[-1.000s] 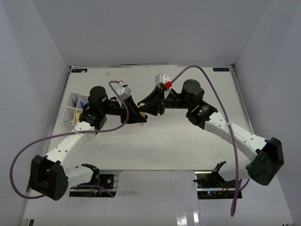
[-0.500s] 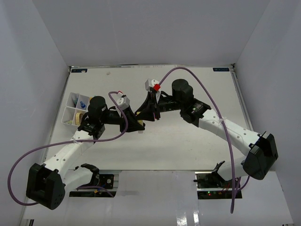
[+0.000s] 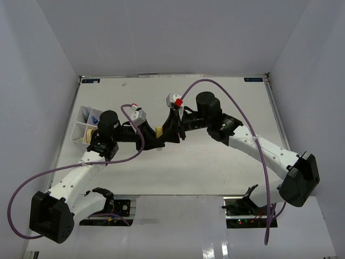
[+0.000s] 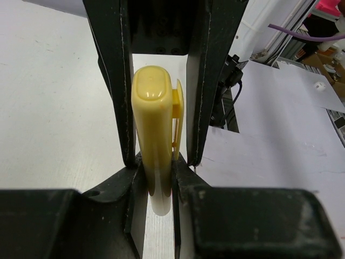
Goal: Sort the stationery into containers
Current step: Close the pen cap on the pen.
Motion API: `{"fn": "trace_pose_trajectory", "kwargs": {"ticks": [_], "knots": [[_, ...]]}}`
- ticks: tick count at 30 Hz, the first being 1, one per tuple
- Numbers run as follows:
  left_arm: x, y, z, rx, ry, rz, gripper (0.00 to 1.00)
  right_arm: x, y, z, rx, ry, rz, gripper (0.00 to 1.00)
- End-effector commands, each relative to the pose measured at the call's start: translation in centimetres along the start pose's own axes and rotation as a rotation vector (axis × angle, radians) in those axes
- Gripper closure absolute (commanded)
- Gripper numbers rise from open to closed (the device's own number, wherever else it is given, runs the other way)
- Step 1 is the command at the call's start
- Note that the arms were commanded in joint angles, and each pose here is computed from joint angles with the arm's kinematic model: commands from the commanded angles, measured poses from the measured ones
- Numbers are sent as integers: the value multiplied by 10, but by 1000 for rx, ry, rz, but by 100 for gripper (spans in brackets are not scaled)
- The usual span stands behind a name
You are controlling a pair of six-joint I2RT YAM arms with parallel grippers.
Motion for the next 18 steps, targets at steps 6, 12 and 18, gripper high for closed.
{"fn": "trace_pose_trajectory", "kwargs": {"ticks": [6, 12, 18], "knots": [[1, -16, 42, 248, -103, -22, 100, -4, 26, -38, 188, 142, 61, 56], [0, -16, 44, 246, -112, -7, 100, -24, 28, -42, 186, 138, -2, 46], [-1, -23, 58, 259, -162, 11, 100, -37, 40, -58, 154, 151, -32, 45]]}}
Point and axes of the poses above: each gripper's point midway between its finger pads, its own x axis out along the fingers, its own y axis along the line the jaws close on, z = x × y, the point moved 7 cm from there along -x, back along the fingers, and after that the axes turned 12 degrees about -x, right-handed, at the moved point
